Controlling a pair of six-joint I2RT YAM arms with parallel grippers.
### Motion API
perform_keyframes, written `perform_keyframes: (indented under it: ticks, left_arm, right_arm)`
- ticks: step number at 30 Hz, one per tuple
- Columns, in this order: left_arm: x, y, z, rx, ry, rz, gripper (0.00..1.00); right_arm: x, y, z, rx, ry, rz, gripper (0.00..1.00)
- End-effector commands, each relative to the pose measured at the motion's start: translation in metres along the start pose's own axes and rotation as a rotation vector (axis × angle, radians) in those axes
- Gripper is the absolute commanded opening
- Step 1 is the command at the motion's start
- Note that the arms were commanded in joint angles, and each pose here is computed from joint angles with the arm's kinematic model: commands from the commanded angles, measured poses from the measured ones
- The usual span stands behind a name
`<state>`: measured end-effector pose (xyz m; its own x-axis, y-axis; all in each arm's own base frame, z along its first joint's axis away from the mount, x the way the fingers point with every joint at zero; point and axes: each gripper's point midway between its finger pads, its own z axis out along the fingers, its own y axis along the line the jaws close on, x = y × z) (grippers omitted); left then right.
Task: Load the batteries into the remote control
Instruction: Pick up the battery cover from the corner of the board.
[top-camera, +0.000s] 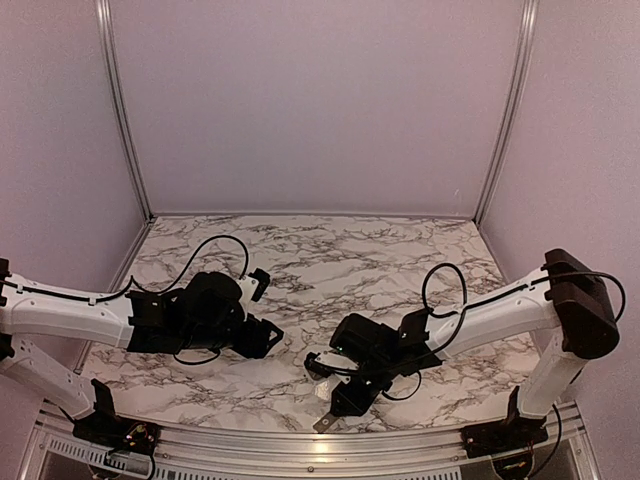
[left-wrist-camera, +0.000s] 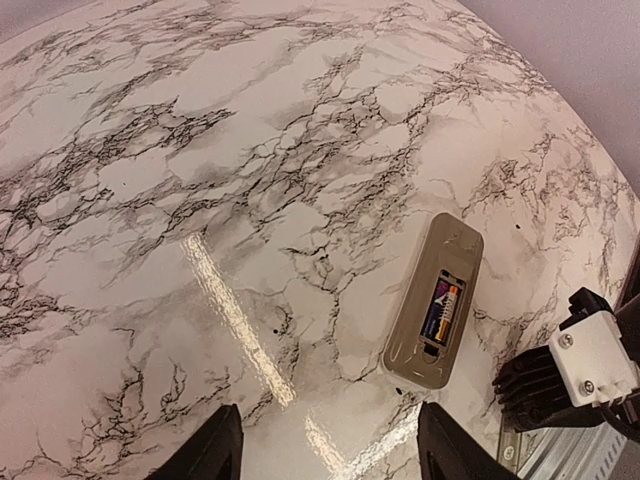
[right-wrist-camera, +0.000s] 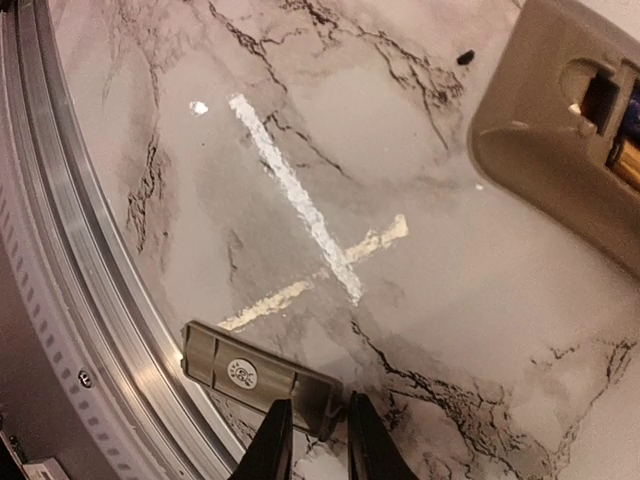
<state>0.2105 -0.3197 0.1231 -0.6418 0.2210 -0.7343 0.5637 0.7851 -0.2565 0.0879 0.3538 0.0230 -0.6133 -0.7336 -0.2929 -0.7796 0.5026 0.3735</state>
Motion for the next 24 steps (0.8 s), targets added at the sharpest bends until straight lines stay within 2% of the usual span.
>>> perform_keyframes:
  ticks: [1,7,9,15,17,19,22,24]
  left_arm:
    - [-0.005,0.0,-0.002,0.002,-0.029,0.009,0.62]
    - [-0.006,0.0,-0.003,0.004,-0.033,0.011,0.65]
    - [-0.01,-0.002,-0.006,0.02,-0.045,0.008,0.7]
    - [-0.034,-0.022,-0.03,0.142,-0.153,0.084,0.9]
    - [-0.042,-0.033,-0.042,0.196,-0.195,0.152,0.92]
    - [-0.045,-0.044,-0.053,0.249,-0.229,0.234,0.87]
    - [-0.038,-0.065,-0.066,0.297,-0.252,0.431,0.8]
    - [-0.026,-0.079,-0.071,0.313,-0.24,0.628,0.76]
  right_arm:
    - [-0.002,-0.006,-0.001,0.069,0.012,-0.01,0.18]
    - [-0.003,-0.005,0.001,0.078,0.018,-0.023,0.06]
    - [-0.006,-0.003,-0.002,0.072,0.005,-0.024,0.0]
    - [-0.028,-0.001,-0.022,0.029,-0.081,-0.003,0.0]
    - [-0.039,-0.001,-0.036,-0.02,-0.134,0.015,0.0]
    - [-0.049,-0.003,-0.049,-0.065,-0.178,0.033,0.0]
    - [-0.06,-0.006,-0.068,-0.113,-0.225,0.047,0.0]
    - [-0.064,-0.009,-0.076,-0.153,-0.244,0.062,0.0]
